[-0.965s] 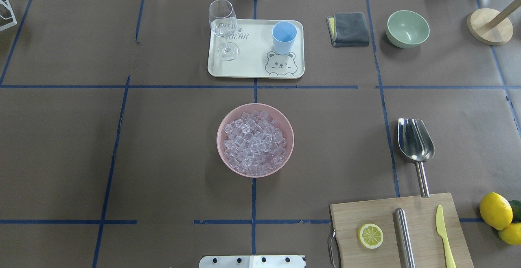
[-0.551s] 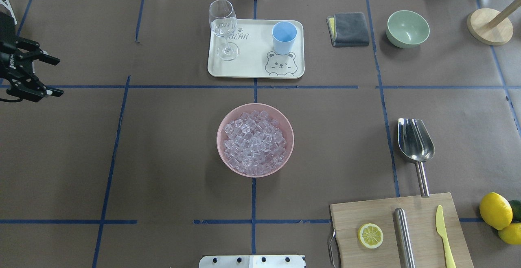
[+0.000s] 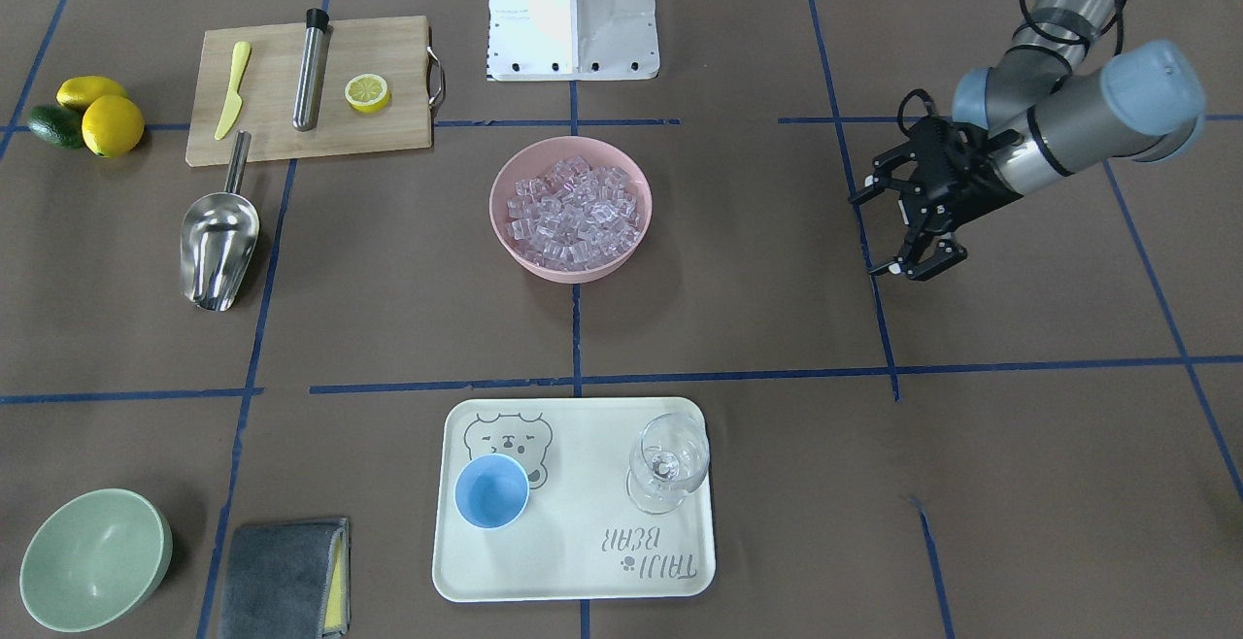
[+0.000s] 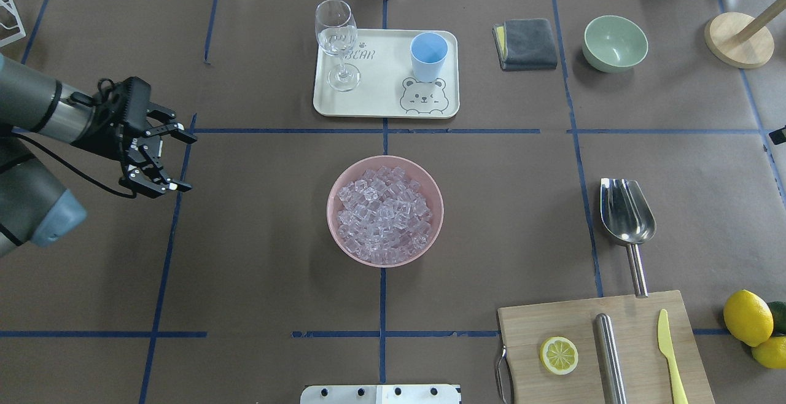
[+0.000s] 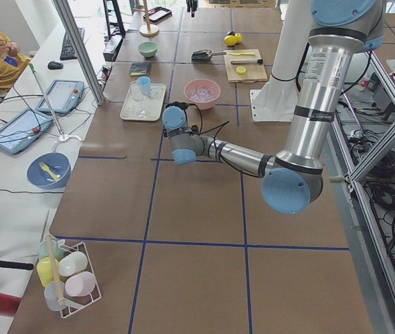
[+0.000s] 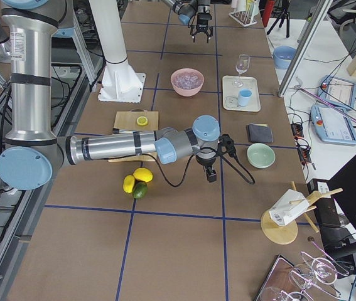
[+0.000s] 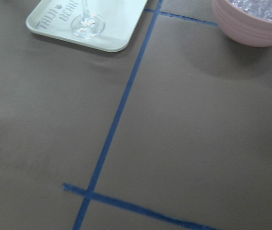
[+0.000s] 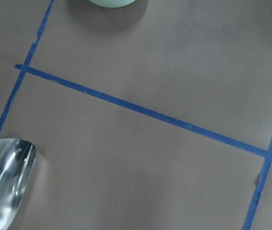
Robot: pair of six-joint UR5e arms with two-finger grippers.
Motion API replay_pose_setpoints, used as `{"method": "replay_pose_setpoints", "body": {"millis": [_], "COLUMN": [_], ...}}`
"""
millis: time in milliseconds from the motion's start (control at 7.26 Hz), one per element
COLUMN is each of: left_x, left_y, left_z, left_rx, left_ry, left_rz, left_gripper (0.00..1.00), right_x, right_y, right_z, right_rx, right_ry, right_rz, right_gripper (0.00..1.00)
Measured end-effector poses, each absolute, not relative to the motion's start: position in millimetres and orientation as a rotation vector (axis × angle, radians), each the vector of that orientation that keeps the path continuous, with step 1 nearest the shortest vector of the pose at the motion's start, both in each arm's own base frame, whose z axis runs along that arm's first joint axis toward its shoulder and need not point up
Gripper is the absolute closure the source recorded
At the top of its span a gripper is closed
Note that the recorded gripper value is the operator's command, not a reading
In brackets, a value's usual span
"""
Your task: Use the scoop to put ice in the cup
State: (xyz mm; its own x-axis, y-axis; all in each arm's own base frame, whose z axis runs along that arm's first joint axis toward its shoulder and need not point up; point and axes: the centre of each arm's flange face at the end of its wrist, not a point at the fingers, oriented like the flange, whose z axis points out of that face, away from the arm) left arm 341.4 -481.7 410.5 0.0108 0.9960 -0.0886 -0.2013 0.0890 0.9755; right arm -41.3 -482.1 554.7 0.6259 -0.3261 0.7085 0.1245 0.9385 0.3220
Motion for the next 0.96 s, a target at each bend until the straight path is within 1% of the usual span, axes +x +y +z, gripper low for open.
{"method": "replay_pose_setpoints", "body": {"millis": [276, 551, 965], "left_x": [421, 481, 540], "left_y": [-446, -418, -389], "left_z": [388, 372, 342], "left_rx": [1.056, 1.127, 1.195], "left_ry": [1.094, 1.093, 1.119], "left_rz": [1.247, 1.238, 1.137], "left_gripper": [0.0, 0.0, 0.0], "right_x": [-44, -47, -57], "right_y": [-474, -460, -433], "right_z": [540, 534, 520], "right_rx": [0.242, 0.224, 0.191], "right_ry": [-0.864, -0.87, -0.885], "right_rz": [-0.208, -0.18, -0.145], "right_gripper": [0.0, 0.0, 0.0]}}
